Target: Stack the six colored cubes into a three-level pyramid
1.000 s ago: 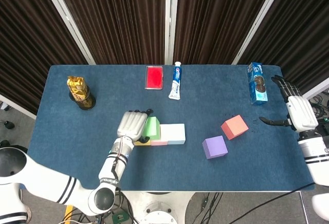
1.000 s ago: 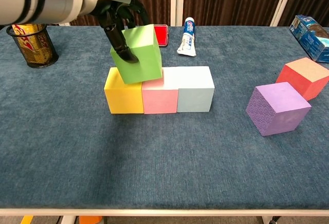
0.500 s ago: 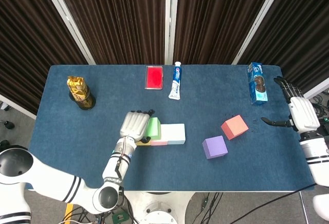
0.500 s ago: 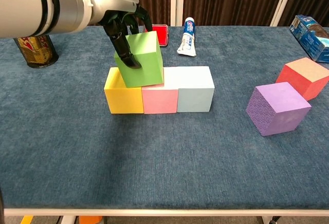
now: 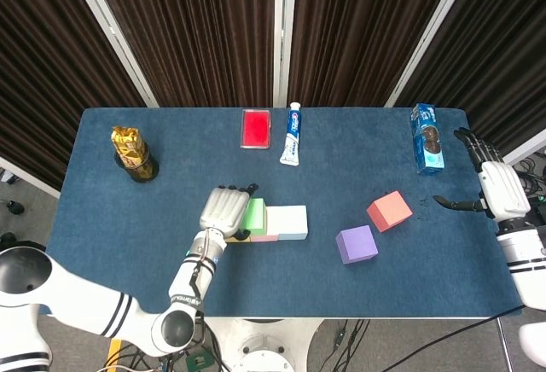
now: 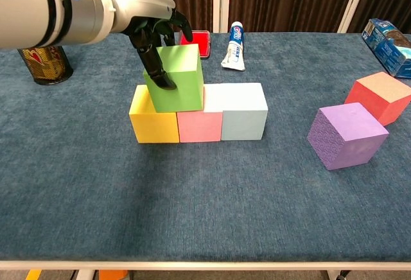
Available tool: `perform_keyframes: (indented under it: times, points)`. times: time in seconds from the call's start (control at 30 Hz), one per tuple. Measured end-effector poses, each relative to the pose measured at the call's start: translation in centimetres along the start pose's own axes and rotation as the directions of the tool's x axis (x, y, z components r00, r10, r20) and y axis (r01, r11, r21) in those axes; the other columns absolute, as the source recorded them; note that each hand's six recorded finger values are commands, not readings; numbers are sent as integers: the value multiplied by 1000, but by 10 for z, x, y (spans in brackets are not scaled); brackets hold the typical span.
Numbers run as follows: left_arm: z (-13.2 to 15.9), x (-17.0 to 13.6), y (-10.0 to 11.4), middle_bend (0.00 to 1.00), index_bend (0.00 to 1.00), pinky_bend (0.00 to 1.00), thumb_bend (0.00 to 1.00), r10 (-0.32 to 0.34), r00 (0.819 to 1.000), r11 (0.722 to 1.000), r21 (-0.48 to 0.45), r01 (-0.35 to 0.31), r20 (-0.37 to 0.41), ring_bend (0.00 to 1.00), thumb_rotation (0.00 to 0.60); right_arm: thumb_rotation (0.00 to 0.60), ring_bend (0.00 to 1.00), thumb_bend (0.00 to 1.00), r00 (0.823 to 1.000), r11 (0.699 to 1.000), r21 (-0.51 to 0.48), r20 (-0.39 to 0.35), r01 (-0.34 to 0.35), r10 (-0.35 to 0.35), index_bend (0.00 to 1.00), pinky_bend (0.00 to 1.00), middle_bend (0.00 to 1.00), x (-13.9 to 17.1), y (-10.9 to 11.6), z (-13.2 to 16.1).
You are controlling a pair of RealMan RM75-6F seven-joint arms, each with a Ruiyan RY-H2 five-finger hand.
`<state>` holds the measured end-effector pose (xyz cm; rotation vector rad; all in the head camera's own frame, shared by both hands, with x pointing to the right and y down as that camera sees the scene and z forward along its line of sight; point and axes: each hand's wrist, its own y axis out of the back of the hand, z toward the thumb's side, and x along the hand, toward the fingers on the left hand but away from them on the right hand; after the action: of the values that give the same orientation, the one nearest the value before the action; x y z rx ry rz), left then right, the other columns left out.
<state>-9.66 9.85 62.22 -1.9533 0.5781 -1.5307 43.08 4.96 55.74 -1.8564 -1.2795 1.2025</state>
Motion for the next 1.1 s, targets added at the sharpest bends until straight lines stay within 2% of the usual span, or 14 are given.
perform_keyframes:
  times: [0.63,0.8,1.1]
  points:
    - [3,-2,-1,302,105,280,264,-26,999,1000,-6,26,22,224,600,600,0,0,1000,1000,0,0,0,0,0,0,20,0,-1,-1]
    - [5,-3,0,121,101,265,260,-26,999,1000,-2,26,33,137,600,600,0,0,1000,1000,-1,1,-2,2,0,0,20,1,-2,-2]
    - [6,-5,1,48,94,215,261,-18,999,1000,-19,19,43,38,600,600,0,0,1000,1000,-4,6,-2,2,0,0,20,2,-3,-5]
